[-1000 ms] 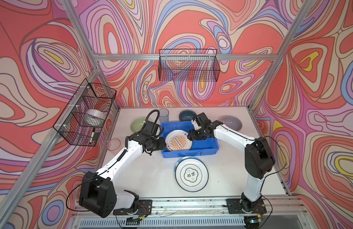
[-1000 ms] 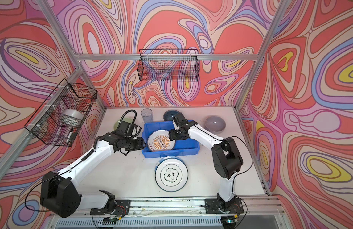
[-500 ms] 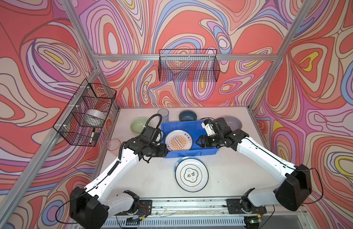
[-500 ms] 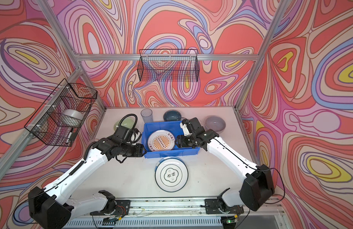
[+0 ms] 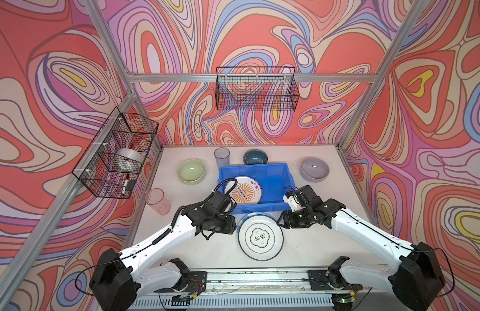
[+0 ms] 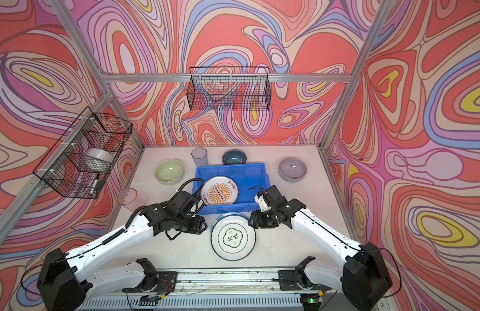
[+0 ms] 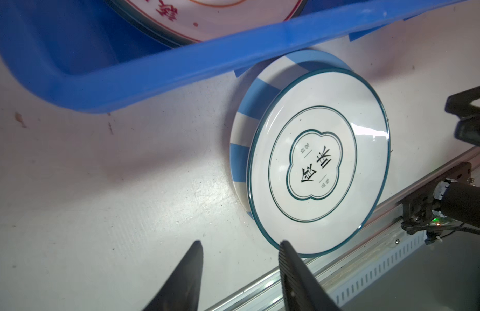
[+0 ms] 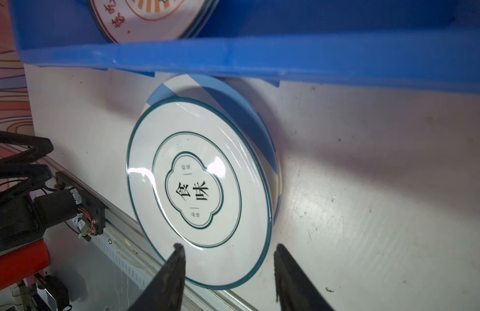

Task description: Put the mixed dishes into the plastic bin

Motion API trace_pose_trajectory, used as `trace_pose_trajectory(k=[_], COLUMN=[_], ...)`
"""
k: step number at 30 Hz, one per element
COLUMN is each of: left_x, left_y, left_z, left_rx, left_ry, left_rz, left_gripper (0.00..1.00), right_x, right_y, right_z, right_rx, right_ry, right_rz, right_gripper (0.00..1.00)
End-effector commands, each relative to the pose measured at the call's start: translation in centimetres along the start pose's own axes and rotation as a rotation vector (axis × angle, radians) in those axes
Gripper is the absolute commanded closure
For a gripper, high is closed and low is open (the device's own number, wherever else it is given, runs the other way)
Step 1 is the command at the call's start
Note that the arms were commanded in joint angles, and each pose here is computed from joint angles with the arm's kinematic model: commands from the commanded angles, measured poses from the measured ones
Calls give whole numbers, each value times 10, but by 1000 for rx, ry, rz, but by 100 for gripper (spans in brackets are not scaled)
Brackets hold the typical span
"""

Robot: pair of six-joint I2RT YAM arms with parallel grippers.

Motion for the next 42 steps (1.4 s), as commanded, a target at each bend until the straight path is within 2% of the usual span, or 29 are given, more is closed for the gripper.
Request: trace_pose_trajectory(k=[1,8,15,29,42], left_x=[0,-3,-1,-6,-10], left_y=[7,29,49,77,84], left_z=[-12,-15,-14,-8,-11], left_rx=[-72,-49,-38,31,28], left_ry=[-22,-49,-63,-73,-59], left_rz=[-30,-6,18,89,110], left_gripper=[57,70,74,78,82], right_x=[-5,-15,-23,-33,-29], right_y=[9,31,44,56,54], right_z=[-5,-16,-22,-29,-22], right_rx=[14,26,53,94,133], right_ry=[48,89,122,163,170], right_rz=[-11,3,9,15,3], right_gripper=[48,52,54,58,75])
Point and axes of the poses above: each gripper's point midway between its finger pads, its own y axis out along the fingers, its own z axis along the line the jaws close on, x = y × z, the point moved 6 cm from there along -y, back along the fingers, and after that the axes turned 2 degrees about -y, right-handed, at the moved point
